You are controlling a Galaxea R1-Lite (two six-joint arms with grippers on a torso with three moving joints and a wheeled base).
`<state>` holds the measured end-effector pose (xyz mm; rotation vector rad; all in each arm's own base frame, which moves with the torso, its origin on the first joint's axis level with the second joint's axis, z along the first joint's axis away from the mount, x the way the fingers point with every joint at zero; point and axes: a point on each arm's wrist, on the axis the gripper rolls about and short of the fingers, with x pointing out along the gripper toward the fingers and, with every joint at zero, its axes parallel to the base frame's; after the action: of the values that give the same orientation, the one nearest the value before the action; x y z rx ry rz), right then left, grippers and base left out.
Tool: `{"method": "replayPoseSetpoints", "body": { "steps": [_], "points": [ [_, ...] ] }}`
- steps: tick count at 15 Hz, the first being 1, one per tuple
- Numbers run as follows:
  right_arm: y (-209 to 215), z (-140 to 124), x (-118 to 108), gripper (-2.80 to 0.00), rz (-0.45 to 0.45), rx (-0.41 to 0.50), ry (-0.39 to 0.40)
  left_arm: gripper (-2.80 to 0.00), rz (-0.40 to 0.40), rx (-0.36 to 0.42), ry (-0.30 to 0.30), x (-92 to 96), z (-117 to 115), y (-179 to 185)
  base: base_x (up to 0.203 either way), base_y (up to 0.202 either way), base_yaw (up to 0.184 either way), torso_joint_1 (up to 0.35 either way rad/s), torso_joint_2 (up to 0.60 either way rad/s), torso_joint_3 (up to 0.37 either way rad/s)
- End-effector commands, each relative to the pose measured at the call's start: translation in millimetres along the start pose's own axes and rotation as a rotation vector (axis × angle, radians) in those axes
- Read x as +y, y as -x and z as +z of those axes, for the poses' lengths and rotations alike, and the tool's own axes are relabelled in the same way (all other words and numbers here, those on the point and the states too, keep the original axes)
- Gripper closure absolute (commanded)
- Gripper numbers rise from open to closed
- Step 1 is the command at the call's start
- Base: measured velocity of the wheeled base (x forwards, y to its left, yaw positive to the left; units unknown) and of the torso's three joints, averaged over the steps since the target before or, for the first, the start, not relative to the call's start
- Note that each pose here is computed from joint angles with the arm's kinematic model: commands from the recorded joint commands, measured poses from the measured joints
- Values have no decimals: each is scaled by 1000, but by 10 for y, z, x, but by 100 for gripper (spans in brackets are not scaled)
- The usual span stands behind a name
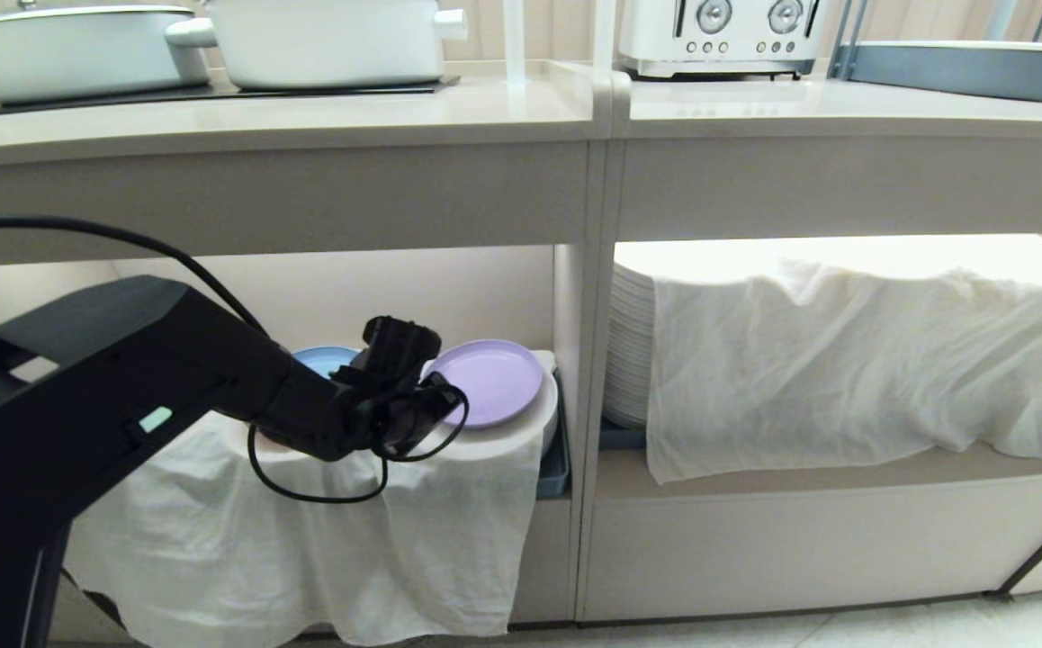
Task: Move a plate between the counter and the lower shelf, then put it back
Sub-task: Pick up the plate in the cupboard
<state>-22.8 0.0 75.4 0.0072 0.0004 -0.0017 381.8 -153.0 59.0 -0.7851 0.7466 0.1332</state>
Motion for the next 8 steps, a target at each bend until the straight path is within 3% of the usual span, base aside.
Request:
{"method": "replayPoseSetpoints", "body": {
  "steps": [1,4,5,8],
  "points": [
    [0,0,0,0,0,0,-1,0,9,6,5,25,-20,-45,0,0,0,0,0,0],
    [0,0,0,0,0,0,1,0,9,6,5,26,-23,-54,0,0,0,0,0,0],
    [0,0,0,0,0,0,0,-280,9,6,5,27,-24,-56,0,0,0,0,0,0],
    [0,0,0,0,0,0,-1,-280,9,6,3,27,-27,-63,0,0,0,0,0,0]
  ]
}}
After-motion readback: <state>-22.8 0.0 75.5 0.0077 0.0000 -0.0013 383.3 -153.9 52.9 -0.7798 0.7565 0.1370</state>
